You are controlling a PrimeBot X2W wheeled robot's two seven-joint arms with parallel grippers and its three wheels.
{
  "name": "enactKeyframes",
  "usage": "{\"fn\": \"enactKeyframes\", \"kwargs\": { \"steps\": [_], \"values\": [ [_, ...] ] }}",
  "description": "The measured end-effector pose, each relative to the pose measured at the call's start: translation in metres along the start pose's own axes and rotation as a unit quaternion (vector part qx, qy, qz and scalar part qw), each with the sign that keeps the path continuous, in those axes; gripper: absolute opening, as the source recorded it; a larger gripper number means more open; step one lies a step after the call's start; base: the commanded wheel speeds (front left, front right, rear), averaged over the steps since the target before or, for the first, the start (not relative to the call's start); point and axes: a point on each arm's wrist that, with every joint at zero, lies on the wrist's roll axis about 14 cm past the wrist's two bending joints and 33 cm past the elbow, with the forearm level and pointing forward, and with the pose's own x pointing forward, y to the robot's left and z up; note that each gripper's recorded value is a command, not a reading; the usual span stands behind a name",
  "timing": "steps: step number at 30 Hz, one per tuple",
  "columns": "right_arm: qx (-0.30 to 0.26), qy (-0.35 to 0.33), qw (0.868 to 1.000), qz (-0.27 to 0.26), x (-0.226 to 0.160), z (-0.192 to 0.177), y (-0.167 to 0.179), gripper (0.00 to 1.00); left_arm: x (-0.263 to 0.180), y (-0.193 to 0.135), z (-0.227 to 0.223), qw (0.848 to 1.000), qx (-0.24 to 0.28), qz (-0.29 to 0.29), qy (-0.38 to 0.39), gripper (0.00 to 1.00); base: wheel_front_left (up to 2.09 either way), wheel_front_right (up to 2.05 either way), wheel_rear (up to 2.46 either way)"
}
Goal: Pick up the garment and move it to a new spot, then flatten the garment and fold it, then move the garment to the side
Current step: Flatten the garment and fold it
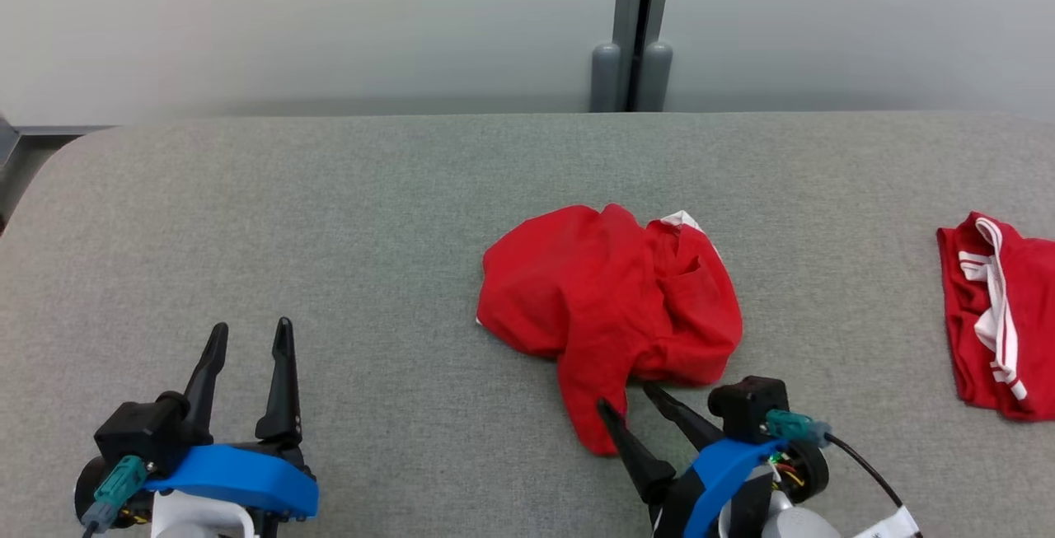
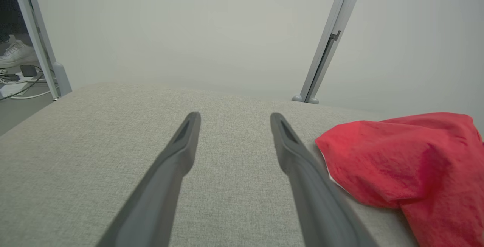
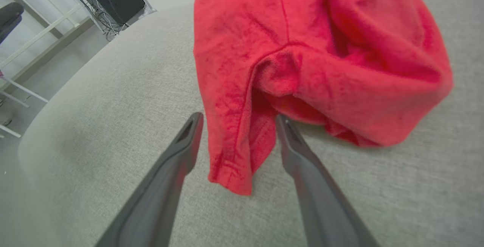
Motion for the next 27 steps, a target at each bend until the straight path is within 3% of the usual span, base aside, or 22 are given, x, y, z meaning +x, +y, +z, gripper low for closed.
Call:
{"fn": "enactKeyframes", "kwargs": {
  "steps": [5,7,8,13,19,27],
  "values": [
    [-0.007,0.029,0.999,0.030,0.022,-0.011,0.013,1.00,0.000,0.005,-0.002,1.000,0.002,0.005,0.004,1.00,0.00,0.00,0.00],
    [-0.013,0.036,0.998,0.043,0.029,-0.014,0.019,0.13,0.000,0.009,-0.002,1.000,0.003,0.009,0.004,1.00,0.00,0.00,0.00],
    [-0.013,0.035,0.998,0.051,0.031,-0.013,0.024,0.00,-0.001,0.011,-0.003,1.000,0.003,0.012,0.006,1.00,0.00,0.00,0.00],
    [-0.023,0.016,0.997,0.072,0.043,0.002,0.034,0.00,-0.003,0.014,-0.004,1.000,0.001,0.018,0.007,1.00,0.00,0.00,0.00],
    [-0.046,-0.048,0.994,0.089,0.053,0.050,0.045,0.00,-0.003,0.013,0.001,1.000,-0.001,0.018,-0.003,1.00,0.00,0.00,0.00],
    [-0.126,-0.156,0.968,0.154,0.048,0.150,0.090,0.00,-0.003,0.004,0.008,1.000,-0.002,0.006,-0.016,1.00,0.00,0.00,0.00]
  ]
}}
